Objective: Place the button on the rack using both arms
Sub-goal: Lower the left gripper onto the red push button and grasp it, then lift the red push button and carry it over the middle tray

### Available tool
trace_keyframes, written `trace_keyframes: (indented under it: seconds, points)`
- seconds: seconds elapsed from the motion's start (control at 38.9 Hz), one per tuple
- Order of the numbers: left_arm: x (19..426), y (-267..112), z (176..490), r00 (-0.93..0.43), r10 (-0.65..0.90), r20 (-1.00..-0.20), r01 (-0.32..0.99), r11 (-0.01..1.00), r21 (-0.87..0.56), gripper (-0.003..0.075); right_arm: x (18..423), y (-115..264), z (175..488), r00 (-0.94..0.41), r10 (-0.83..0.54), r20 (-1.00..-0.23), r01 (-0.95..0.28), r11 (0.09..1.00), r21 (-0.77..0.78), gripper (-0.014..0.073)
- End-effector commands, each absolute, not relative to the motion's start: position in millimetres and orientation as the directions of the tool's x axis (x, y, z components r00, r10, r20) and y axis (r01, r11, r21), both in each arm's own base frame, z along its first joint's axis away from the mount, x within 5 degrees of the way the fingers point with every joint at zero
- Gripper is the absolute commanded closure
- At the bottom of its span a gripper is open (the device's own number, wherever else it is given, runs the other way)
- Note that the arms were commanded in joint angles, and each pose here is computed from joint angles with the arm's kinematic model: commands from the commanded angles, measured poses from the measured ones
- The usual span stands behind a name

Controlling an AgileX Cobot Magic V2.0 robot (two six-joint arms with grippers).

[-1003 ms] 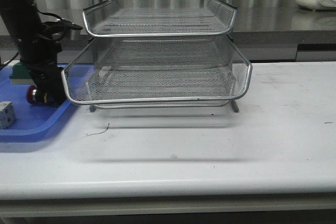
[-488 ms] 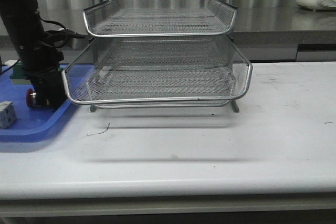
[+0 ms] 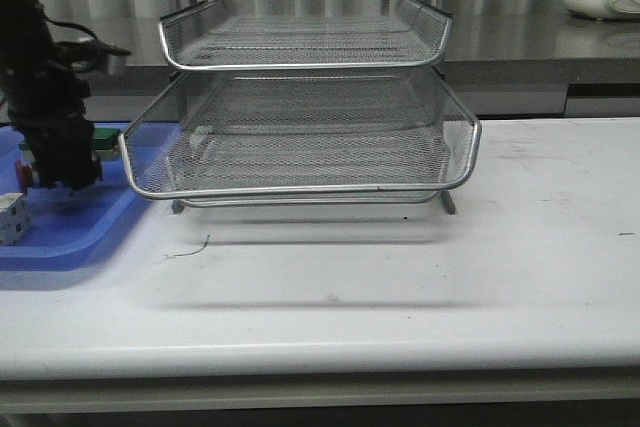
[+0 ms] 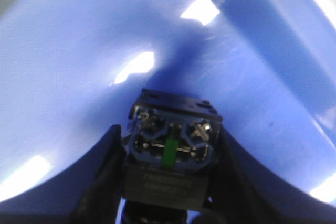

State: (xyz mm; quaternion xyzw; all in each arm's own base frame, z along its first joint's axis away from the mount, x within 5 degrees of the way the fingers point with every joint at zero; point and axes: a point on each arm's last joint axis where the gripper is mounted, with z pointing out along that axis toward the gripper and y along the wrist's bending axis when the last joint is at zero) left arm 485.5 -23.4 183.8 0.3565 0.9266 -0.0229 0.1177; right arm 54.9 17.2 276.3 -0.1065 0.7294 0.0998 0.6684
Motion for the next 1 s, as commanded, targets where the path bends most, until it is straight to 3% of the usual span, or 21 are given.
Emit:
trace_keyframes:
  seconds: [0.0, 0.26, 0.62, 0.8, 0.98]
  points:
    - [475.3, -10.3, 266.0, -0.727, 0.578, -0.371, 0.581, 0.805, 0.117, 0.0671, 54.7, 16.7, 292.9, 0.019, 0.004, -1.0, -0.284, 0.959, -0.002, 0.0657]
    - [444.0, -0.3, 324.6, -0.751, 0.53, -0.394, 0.535, 0.838, 0.107, 0.0671, 54.7, 16.7, 292.9, 0.019, 0.004, -1.0, -0.284, 0.959, -0.002, 0.0657]
    - [402.0, -9.9, 391.8, -0.752, 0.396, -0.527, 0.412, 0.906, 0.095, 0.0671, 54.7, 16.7, 292.9, 0.019, 0.004, -1.0, -0.284, 0.959, -0.002, 0.0657]
    - [365.8, -50.8, 420.2, -0.674, 0.453, -0.583, 0.506, 0.859, 0.081, 0.0671, 54.7, 16.7, 292.9, 0.019, 0.004, -1.0, -0.284, 0.959, -0.002, 0.0657]
    - [342.1, -116.3, 422.9, -0.592, 0.523, -0.613, 0.665, 0.747, -0.005, 0.0671, 54.7, 16.7, 292.9, 0.019, 0.004, -1.0, -0.284, 0.959, -0.002, 0.0657]
